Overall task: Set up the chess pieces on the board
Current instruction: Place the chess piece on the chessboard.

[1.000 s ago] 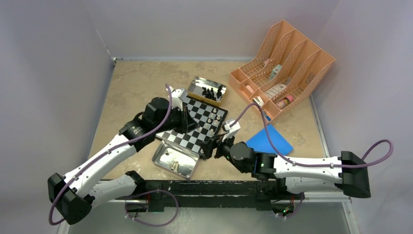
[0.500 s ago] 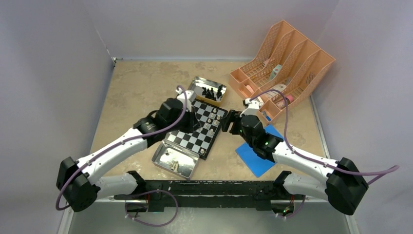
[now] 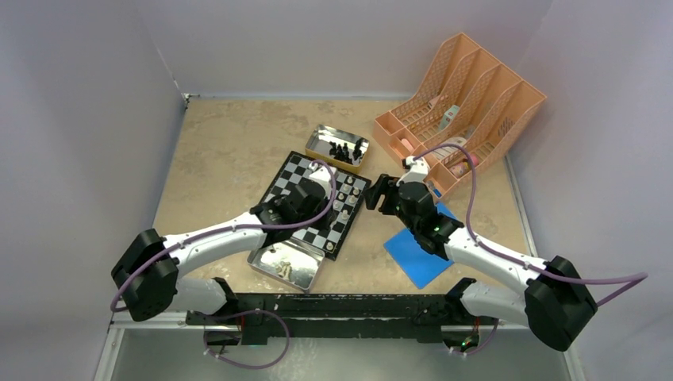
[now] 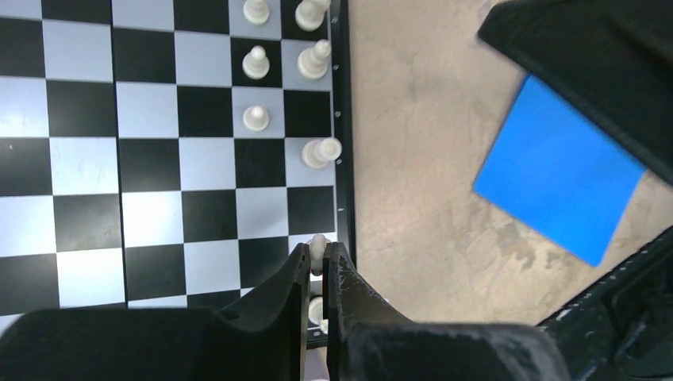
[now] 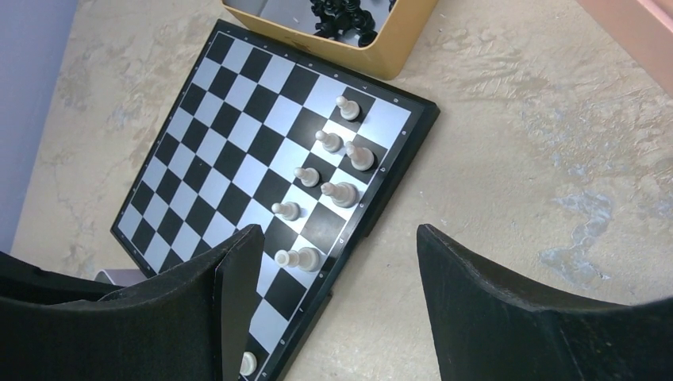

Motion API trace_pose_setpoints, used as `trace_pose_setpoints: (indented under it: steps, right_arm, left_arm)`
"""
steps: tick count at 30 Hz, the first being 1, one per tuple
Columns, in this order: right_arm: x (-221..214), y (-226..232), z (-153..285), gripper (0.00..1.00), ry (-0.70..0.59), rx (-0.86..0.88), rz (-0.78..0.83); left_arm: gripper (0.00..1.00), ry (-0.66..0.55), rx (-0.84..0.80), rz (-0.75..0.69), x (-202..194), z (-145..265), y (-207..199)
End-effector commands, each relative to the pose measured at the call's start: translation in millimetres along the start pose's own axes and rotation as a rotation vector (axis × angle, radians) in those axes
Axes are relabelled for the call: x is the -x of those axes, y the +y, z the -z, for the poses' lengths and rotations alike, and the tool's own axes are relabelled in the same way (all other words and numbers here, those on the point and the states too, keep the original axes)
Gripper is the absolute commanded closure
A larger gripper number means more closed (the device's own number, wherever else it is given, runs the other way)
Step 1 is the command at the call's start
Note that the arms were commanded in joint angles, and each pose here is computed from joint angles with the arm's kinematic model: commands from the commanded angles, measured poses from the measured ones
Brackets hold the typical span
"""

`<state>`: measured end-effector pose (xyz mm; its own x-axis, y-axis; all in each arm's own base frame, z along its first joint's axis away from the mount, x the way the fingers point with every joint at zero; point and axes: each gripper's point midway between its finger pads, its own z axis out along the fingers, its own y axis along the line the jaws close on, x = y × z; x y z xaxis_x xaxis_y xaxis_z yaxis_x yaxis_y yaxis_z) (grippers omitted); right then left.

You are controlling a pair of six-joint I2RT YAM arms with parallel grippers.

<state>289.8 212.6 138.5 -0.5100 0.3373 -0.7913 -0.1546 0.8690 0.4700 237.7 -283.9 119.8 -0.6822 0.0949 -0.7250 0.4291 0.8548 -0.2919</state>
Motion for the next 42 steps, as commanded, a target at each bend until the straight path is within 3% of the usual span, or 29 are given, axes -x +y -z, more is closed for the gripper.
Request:
trace_pose_setpoints:
  steps: [1, 22, 42]
  right_arm:
    - [10, 7, 1, 0.27, -0.043, 0.035, -0.020]
    - [7, 2, 4, 0.27, -0.046, 0.040, -0.015]
    - [0, 2, 2, 0.27, -0.024, 0.045, -0.018]
  left_arm:
    - [0.99, -0.163, -0.036, -0.020, 21, -3, -7]
    - [0.96, -0.006, -0.060, -0.011, -34, -26, -5]
    - [0.92, 0.051, -0.050, -0.029, -44, -31, -3]
